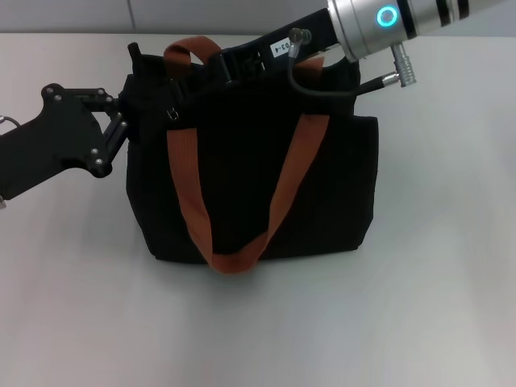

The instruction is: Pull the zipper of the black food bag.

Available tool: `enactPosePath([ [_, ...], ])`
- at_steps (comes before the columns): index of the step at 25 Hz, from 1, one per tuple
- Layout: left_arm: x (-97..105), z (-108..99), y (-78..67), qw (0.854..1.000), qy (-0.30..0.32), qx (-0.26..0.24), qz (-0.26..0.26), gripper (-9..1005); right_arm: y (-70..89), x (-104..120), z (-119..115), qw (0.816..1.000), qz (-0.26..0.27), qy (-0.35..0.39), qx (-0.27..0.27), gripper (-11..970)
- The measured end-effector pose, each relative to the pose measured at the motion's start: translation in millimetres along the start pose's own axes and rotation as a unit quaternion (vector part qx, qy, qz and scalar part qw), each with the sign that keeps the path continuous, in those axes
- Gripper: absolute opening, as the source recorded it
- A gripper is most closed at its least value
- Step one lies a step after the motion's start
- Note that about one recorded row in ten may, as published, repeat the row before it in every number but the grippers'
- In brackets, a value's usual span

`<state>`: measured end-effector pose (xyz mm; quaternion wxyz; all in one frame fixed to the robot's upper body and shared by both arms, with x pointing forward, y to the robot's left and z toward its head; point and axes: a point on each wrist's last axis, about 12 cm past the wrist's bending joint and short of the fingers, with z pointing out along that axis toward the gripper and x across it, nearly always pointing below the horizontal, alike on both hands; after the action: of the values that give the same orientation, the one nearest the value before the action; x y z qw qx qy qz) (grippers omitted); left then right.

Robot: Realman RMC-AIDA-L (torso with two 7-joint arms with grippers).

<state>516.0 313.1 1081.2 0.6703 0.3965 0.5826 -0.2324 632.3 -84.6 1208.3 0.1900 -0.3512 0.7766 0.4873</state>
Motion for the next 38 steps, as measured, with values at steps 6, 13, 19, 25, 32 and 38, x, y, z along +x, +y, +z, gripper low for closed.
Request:
enactPosePath([
  [6, -0.2, -0.1, -0.1, 1.000, -0.001, 0.000, 0.000, 20, 0.6, -0.9, 6.6, 1.000, -0.005, 0.010, 0.011, 517],
  [13, -1.7, 1.8, 0.2, 1.000, -0.005, 0.004, -0.001, 21, 1.1, -1.3, 9.6, 1.000, -0.010, 0.013, 0.017, 448],
  [19, -4.2, 0.3, 1.1, 1.000, -0.012, 0.008, -0.002, 20, 3.3, -2.7, 9.3, 0.999, -0.031, 0.019, 0.029, 450],
  [25, -4.5, -0.5, 2.2, 1.000, -0.012, 0.008, -0.001, 21, 4.1, -3.3, 5.0, 0.998, -0.043, 0.013, 0.037, 448],
  [32, -4.9, -0.5, 3.0, 1.000, -0.012, 0.008, -0.001, 20, 6.9, -3.4, 4.0, 0.998, -0.055, 0.012, 0.038, 448],
  [38, -5.7, 3.5, 2.5, 1.000, -0.016, 0.010, -0.002, 21, 10.3, -2.3, 12.5, 0.997, -0.062, 0.024, 0.035, 449],
])
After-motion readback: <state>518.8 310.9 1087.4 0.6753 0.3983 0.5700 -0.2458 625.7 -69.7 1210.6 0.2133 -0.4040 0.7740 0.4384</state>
